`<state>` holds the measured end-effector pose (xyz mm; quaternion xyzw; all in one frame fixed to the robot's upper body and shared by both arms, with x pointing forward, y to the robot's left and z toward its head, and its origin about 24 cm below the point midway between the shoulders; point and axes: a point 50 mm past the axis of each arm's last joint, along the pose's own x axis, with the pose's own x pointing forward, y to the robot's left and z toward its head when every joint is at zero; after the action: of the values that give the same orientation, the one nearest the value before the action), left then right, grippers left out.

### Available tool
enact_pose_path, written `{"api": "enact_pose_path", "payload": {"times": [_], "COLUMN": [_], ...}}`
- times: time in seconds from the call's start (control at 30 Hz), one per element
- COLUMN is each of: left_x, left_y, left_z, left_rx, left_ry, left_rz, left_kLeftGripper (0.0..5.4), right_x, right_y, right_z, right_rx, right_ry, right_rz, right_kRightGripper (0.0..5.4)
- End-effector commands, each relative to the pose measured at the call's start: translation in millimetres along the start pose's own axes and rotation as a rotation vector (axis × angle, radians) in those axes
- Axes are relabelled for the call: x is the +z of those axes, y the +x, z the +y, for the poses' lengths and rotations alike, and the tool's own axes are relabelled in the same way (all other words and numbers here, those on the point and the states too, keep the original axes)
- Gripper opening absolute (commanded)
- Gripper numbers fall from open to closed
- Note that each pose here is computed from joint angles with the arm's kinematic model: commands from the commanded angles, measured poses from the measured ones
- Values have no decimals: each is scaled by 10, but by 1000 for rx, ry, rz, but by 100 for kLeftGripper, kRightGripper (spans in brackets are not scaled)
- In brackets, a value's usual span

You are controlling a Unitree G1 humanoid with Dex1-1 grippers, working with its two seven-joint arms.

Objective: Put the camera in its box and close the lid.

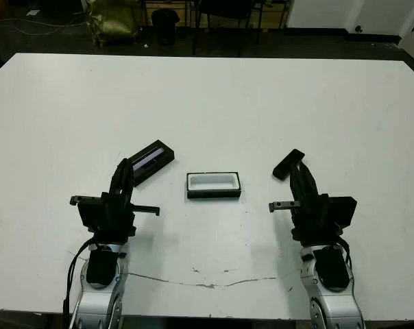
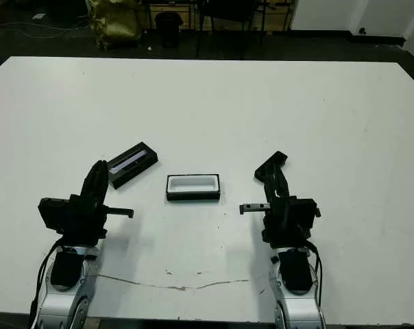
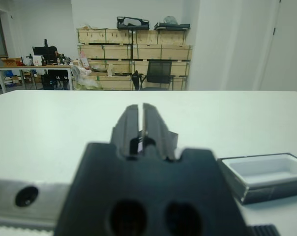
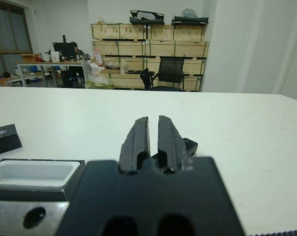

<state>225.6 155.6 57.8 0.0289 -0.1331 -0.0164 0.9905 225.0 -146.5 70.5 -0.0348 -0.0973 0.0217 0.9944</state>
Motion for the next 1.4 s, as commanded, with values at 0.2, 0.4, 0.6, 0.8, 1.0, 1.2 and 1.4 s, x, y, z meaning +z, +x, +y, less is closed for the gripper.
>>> {"api": "enact_pose_path", "payload": {"times": [0.2,0.4,0.6,0.8,1.0,1.2,1.4], "left_x": [-54,-50,-52,-42,-34,-22,-22], "left_y": [-31,-33,-28,-14,-2,2,-1], "left_z": [16,11,11,4,0,-7,-2], "left_rx": [-1,4,-1,-6,-11,-8,-7], "left_ry": [13,-2,-4,4,3,3,-6], "left_rz": [35,37,38,33,34,34,39], "left_kLeftGripper": [1,1,1,1,1,1,1], "right_x": [-50,-63,-42,7,128,249,435], "right_y": [-33,-25,-9,22,164,407,622], "right_z": [-22,-25,-36,-34,18,46,1], "right_rx": [-9,-1,16,16,-79,-143,-182], "right_ry": [-5,2,16,-24,-40,16,22], "right_rz": [36,27,13,2,-12,-31,-64], "right_kRightGripper": [0,0,0,0,0,0,0]}}
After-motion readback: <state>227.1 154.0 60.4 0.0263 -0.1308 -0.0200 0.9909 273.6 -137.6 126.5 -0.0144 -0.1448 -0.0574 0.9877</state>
